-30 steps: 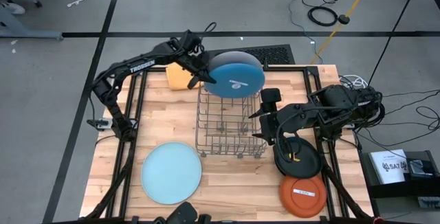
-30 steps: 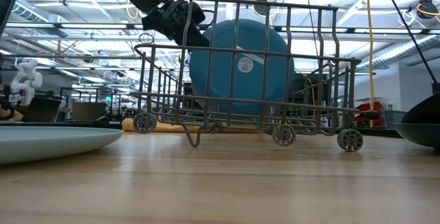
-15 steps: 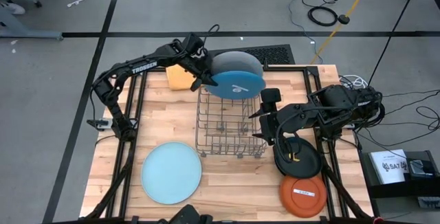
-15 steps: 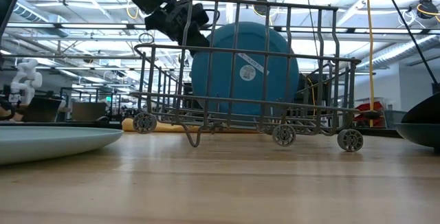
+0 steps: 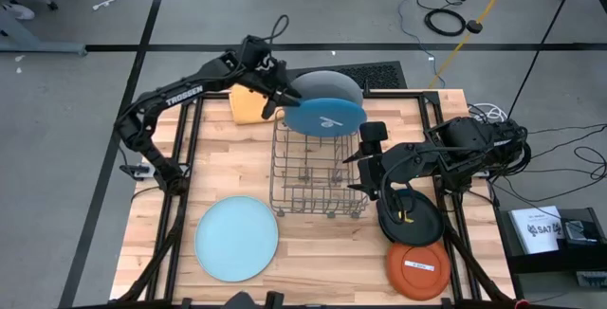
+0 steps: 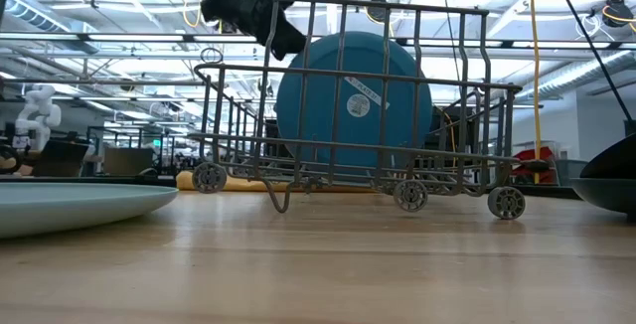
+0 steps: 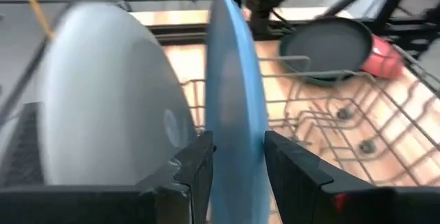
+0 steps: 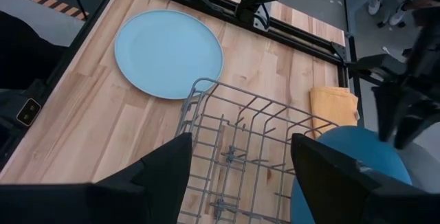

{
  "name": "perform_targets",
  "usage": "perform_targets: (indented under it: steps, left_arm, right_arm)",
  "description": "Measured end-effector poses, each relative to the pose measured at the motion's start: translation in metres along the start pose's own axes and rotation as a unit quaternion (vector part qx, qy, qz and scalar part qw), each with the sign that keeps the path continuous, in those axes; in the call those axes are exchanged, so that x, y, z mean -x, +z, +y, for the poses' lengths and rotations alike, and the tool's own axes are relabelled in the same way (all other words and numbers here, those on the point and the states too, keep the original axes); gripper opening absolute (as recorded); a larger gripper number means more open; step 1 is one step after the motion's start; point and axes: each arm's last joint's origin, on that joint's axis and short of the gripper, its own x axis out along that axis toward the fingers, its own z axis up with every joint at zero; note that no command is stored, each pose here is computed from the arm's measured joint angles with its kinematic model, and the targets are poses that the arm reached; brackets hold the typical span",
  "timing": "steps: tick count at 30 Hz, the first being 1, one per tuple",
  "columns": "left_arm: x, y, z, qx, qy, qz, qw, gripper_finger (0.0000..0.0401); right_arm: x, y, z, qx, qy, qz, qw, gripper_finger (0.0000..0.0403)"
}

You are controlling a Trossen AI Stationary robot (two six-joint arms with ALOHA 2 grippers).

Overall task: Sort dishes
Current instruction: Put the blue plate into the dish rack

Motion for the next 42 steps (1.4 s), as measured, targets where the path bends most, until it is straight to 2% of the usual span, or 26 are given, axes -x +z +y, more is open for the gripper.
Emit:
perform_targets:
  steps: [6, 11, 16, 19, 24, 29, 31, 33, 38, 42]
  left_arm:
    - [0.003, 0.004, 0.004, 0.012, 0.081, 0.017, 0.997, 0.0132]
    - [0.004, 0.006, 0.005, 0.004, 0.107, 0.018, 0.994, 0.0132]
    - [0.019, 0.023, -0.002, -0.019, 0.128, -0.024, 0.991, 0.0132]
    - [0.028, 0.034, -0.012, -0.041, 0.092, -0.060, 0.993, 0.0132]
    - [0.028, 0.044, -0.034, -0.063, -0.051, -0.109, 0.991, 0.0132]
    - [0.000, 0.033, -0.048, -0.036, -0.085, -0.064, 0.994, 0.0132]
    - [-0.010, 0.030, -0.054, -0.045, -0.086, -0.052, 0.994, 0.0132]
    - [-0.018, 0.030, -0.059, -0.051, -0.062, -0.035, 0.996, 0.0132]
    - [-0.027, 0.031, -0.060, -0.076, 0.082, 0.027, 0.993, 0.0132]
    - [-0.029, 0.030, -0.062, -0.080, 0.100, 0.039, 0.991, 0.0132]
  right_arm:
    - [0.000, 0.000, 0.000, 0.000, 0.000, -0.001, 1.000, 0.0242]
    - [0.000, 0.001, 0.000, -0.002, 0.000, -0.004, 1.000, 0.0242]
    - [0.000, 0.001, 0.000, -0.001, 0.000, -0.004, 1.000, 0.0242]
    - [0.000, 0.001, 0.000, -0.001, 0.000, -0.004, 1.000, 0.0242]
    - [0.000, 0.001, 0.000, 0.003, 0.000, -0.004, 1.000, 0.0242]
    - [0.000, 0.001, 0.000, 0.007, 0.000, -0.004, 1.000, 0.0242]
    - [0.000, 0.001, 0.000, 0.006, 0.000, -0.007, 1.000, 0.0242]
    - [0.000, 0.002, 0.000, 0.004, 0.000, -0.010, 1.000, 0.0242]
    - [0.000, 0.002, 0.000, -0.001, 0.000, -0.012, 1.000, 0.0242]
    - [-0.001, 0.003, 0.000, -0.003, -0.001, -0.015, 1.000, 0.0242]
